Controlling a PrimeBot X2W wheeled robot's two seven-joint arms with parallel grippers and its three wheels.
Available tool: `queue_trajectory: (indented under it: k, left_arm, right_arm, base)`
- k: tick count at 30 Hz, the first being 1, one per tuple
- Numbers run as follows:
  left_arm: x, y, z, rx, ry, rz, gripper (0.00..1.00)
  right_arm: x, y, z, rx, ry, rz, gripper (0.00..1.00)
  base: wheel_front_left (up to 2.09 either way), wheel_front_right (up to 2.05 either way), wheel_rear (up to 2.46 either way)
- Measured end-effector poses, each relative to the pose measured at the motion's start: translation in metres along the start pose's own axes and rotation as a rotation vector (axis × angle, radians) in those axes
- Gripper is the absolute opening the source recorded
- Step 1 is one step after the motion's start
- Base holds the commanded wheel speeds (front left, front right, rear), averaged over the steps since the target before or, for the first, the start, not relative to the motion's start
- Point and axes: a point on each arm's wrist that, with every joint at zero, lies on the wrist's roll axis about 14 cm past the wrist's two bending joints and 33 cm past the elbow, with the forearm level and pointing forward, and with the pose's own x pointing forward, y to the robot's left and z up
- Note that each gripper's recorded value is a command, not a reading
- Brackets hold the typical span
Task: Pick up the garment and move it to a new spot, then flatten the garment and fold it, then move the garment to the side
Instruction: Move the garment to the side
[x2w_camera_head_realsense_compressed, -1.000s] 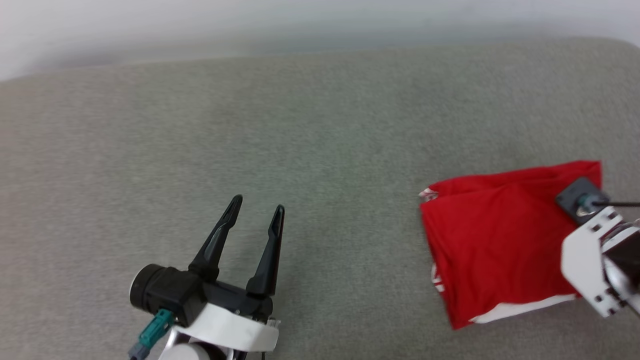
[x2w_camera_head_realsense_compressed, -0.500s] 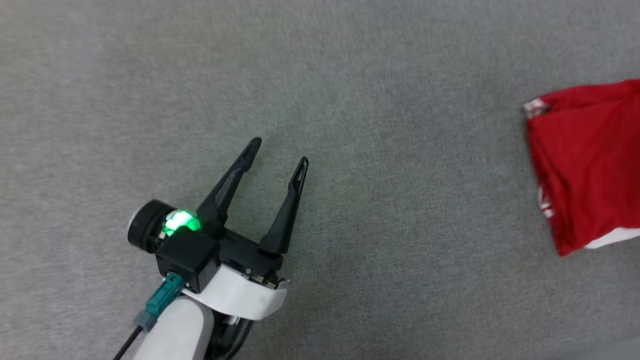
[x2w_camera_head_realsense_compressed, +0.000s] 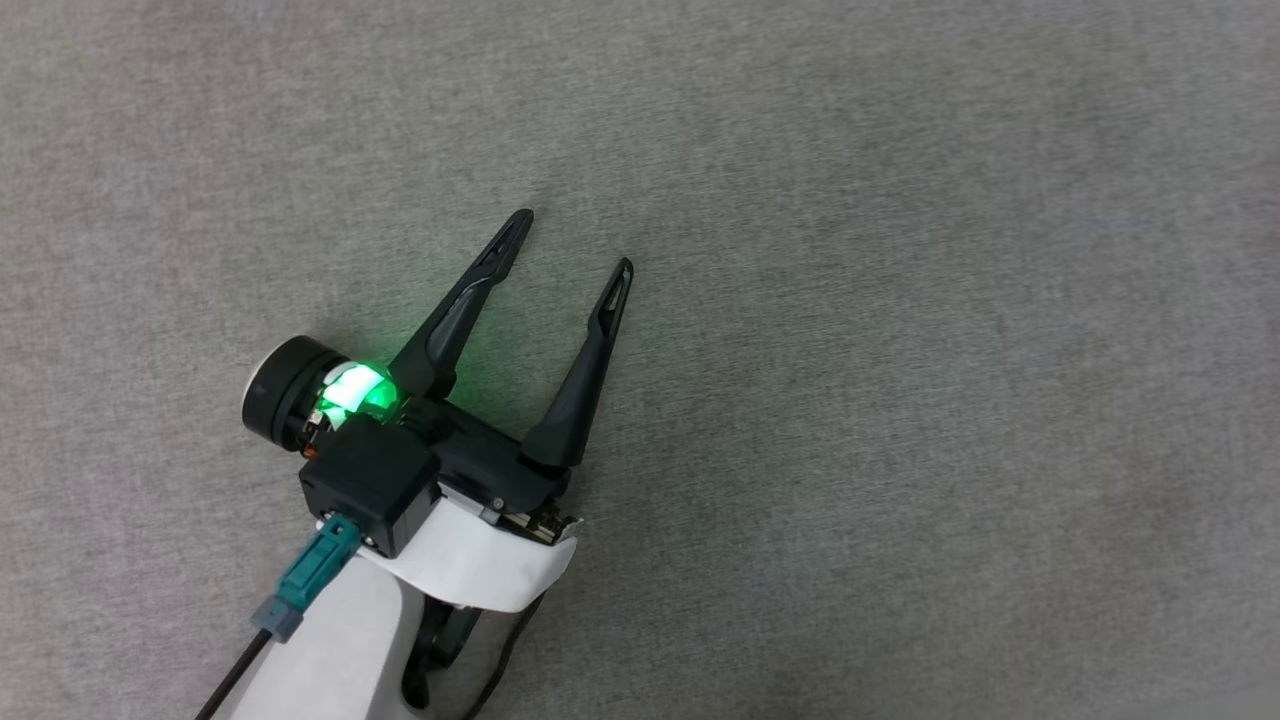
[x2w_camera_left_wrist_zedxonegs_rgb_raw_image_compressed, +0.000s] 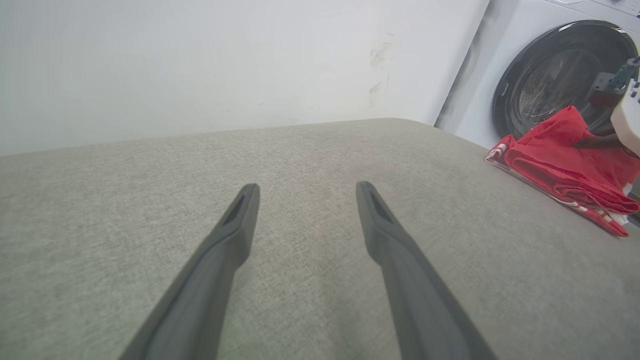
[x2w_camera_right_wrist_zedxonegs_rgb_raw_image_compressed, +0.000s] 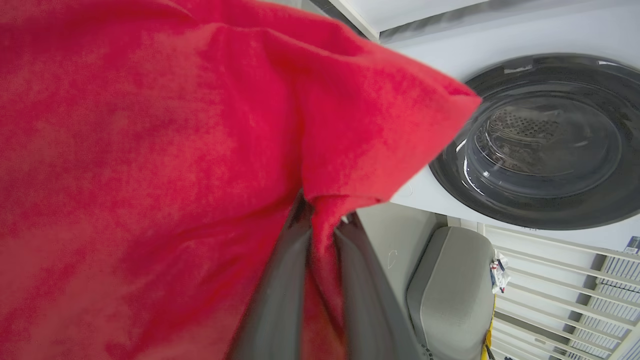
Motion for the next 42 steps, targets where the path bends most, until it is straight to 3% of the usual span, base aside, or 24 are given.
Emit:
queue_trajectory:
  k: [4,5,6,13,18,24,31,36,42]
  left_arm:
    - [-0.004,0.01,-0.002,0.005,0.005,0.028,1.0]
    - [-0.004,0.013,-0.001,0.007,0.004,0.036,1.0]
    - [-0.005,0.015,0.0,0.01,0.003,0.043,1.0]
    - [-0.005,0.022,0.023,0.032,-0.043,0.089,1.0]
    - [-0.019,0.029,0.05,0.061,-0.08,0.159,1.0]
    - [-0.055,0.045,0.092,0.11,-0.13,0.285,1.0]
    - [-0.105,0.046,0.126,0.179,-0.158,0.39,1.0]
    - [-0.137,0.044,0.142,0.207,-0.181,0.455,1.0]
    - [-0.165,0.04,0.144,0.229,-0.173,0.505,1.0]
  right_arm:
    - [0.011,0.01,-0.003,0.038,0.022,0.008,0.0]
    - [0.013,0.012,-0.003,0.04,0.023,0.008,0.06]
    - [0.013,0.011,-0.002,0.044,0.021,0.003,1.0]
    - [0.002,0.004,0.018,0.078,-0.045,-0.032,1.0]
    - [-0.025,-0.011,0.052,0.162,-0.191,-0.065,1.0]
    - [-0.09,-0.017,0.124,0.393,-0.526,-0.063,1.0]
    - [-0.181,-0.006,0.172,0.601,-0.876,0.0,1.0]
    - [-0.241,0.018,0.189,0.762,-1.088,0.075,1.0]
    - [-0.281,0.047,0.187,0.885,-1.222,0.145,1.0]
  base:
    - [0.0,0.0,0.0]
    - [0.0,0.0,0.0]
    - [0.0,0.0,0.0]
    - [0.0,0.0,0.0]
    - [0.0,0.0,0.0]
    - [0.0,0.0,0.0]
    - [0.0,0.0,0.0]
    - [0.0,0.0,0.0]
    - [0.0,0.0,0.0]
